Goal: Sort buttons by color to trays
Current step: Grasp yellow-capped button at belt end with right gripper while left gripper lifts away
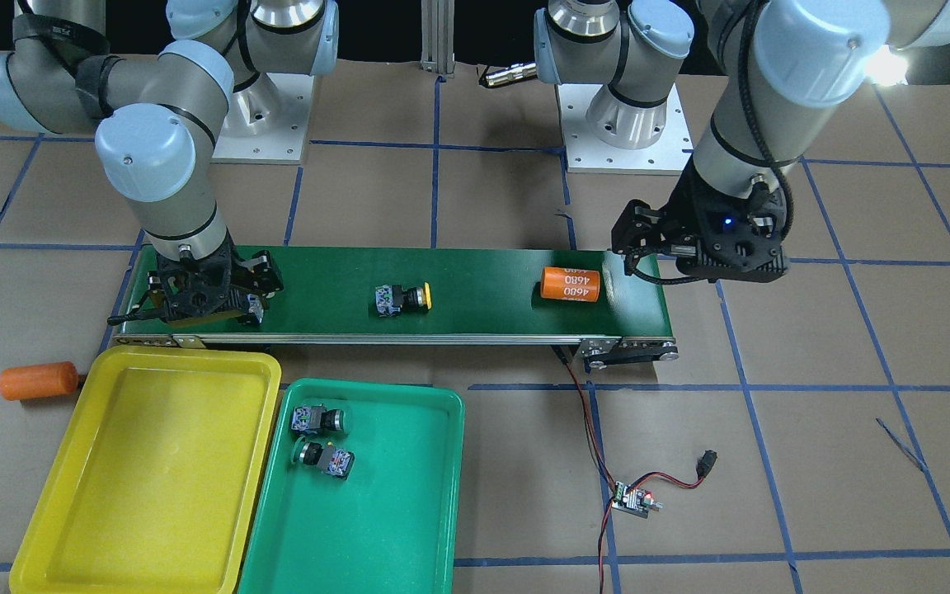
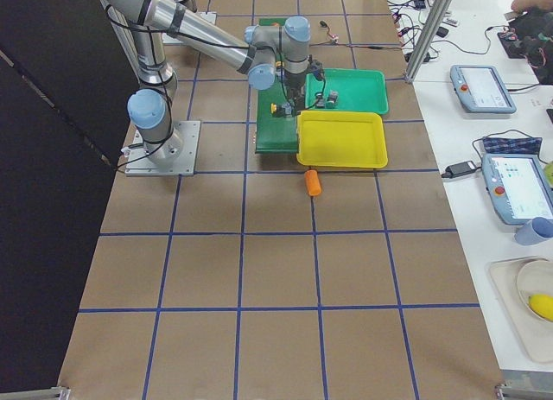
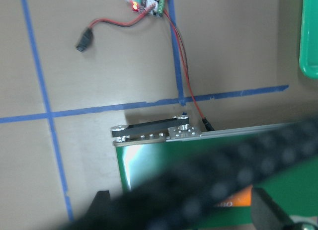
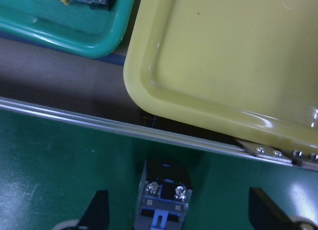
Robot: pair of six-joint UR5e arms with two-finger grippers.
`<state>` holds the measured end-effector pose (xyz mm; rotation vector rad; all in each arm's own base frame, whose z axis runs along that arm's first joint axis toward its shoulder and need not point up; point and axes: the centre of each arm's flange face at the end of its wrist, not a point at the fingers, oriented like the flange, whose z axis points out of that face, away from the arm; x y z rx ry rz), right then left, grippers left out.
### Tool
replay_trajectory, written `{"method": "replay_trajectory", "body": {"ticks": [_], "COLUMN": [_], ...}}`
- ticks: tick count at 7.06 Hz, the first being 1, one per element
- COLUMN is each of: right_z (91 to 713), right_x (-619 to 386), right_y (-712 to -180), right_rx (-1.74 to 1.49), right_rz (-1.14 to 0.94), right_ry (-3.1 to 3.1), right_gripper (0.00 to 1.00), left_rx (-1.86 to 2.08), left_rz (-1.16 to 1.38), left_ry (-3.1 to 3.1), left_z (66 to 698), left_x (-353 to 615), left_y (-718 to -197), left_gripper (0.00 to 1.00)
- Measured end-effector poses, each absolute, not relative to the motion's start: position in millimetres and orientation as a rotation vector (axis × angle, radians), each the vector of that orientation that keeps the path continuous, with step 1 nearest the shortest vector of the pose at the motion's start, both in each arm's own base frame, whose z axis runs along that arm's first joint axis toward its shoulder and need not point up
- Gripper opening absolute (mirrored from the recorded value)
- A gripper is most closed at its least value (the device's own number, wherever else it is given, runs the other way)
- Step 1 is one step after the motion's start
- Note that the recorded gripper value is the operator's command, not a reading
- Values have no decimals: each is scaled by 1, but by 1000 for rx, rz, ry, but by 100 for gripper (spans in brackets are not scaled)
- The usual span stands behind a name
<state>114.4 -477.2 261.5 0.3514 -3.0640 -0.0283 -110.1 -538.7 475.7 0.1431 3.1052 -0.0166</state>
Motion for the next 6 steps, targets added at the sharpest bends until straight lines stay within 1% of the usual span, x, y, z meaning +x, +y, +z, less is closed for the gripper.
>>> {"method": "replay_trajectory", "body": {"ticks": [1, 2, 6], "right_z": [259, 259, 265], "right_x": [114, 114, 111], "right_y": [-475, -474, -481], "right_rx": [323, 312, 290], "right_rz": [-38, -38, -10], "right_ry": [-3067, -3069, -3070], "right_gripper": [15, 0, 0], "left_rx": [140, 141, 143], "left_rz": [-32, -19, 5], "left_ry": [3102, 3102, 3108], "left_z": [494, 500, 500], "left_x": [-109, -109, -111], "left_y": [-537, -532, -529], "left_gripper": [100, 100, 100]}}
